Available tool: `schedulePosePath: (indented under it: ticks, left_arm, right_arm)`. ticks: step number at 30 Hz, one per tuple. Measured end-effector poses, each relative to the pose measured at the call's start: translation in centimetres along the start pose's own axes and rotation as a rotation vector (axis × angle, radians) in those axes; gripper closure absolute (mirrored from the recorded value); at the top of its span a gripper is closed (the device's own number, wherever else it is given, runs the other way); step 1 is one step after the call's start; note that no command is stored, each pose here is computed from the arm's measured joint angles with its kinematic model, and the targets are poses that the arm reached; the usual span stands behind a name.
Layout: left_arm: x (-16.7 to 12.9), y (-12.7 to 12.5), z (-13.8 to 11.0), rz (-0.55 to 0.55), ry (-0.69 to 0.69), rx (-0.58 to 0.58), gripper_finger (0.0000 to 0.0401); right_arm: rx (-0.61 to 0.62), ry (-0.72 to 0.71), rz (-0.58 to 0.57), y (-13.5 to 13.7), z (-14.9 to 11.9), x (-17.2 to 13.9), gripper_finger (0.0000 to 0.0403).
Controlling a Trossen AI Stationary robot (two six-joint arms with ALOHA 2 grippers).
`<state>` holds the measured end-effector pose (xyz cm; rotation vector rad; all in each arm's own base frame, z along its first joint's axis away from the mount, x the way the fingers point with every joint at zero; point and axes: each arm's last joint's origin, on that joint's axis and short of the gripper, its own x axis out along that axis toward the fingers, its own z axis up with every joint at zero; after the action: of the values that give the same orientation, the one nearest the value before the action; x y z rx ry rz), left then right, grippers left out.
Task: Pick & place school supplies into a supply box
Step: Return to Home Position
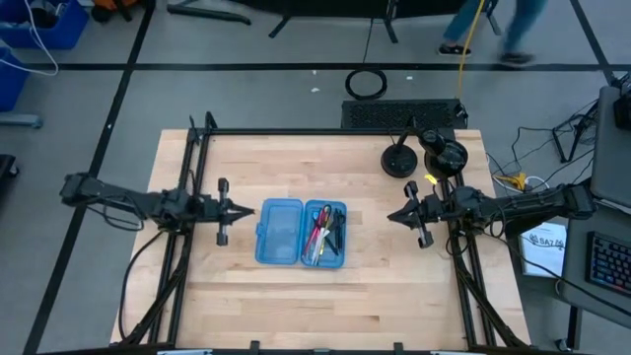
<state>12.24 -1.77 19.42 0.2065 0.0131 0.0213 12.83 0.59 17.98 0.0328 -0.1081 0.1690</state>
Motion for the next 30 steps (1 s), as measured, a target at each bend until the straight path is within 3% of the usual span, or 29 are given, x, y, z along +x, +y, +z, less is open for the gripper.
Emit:
schedulePosePath:
  ticks: [7, 11, 16, 20, 24, 27, 30]
  left_arm:
    - [-0.2, 0.2, -3.3, -0.034, 0.061, -0.050, 0.0400]
    - [-0.3, 0.3, -4.0, -0.096, 0.108, -0.048, 0.0400]
    - [-0.3, 0.7, -4.1, -0.005, 0.124, -0.034, 0.0401]
    - [-0.6, 0.5, -4.1, -0.032, 0.129, -0.025, 0.0401]
    - [-1.1, 0.2, -4.3, -0.044, 0.155, -0.041, 0.0401]
    - [-1.4, 0.1, -4.0, -0.060, 0.118, -0.030, 0.0401]
    - [-1.7, 0.1, -3.6, -0.064, 0.072, 0.014, 0.0401]
  right_arm:
    - [-0.044, 0.001, -0.017, -0.2, 0.0, 0.0, 0.0403]
    - [-0.048, 0.012, -0.057, -0.7, -0.1, -0.1, 0.0403]
    - [-0.023, -0.035, -0.094, -1.2, 0.4, -0.4, 0.0403]
    - [0.022, -0.033, -0.121, -1.4, 0.6, -0.9, 0.0403]
    - [0.024, 0.159, -0.132, -1.3, -0.6, -1.5, 0.0403]
    - [-0.001, 0.092, -0.126, -1.0, 0.7, -1.9, 0.0403]
    - [0.004, 0.102, -0.106, -0.5, 0.2, -2.3, 0.0403]
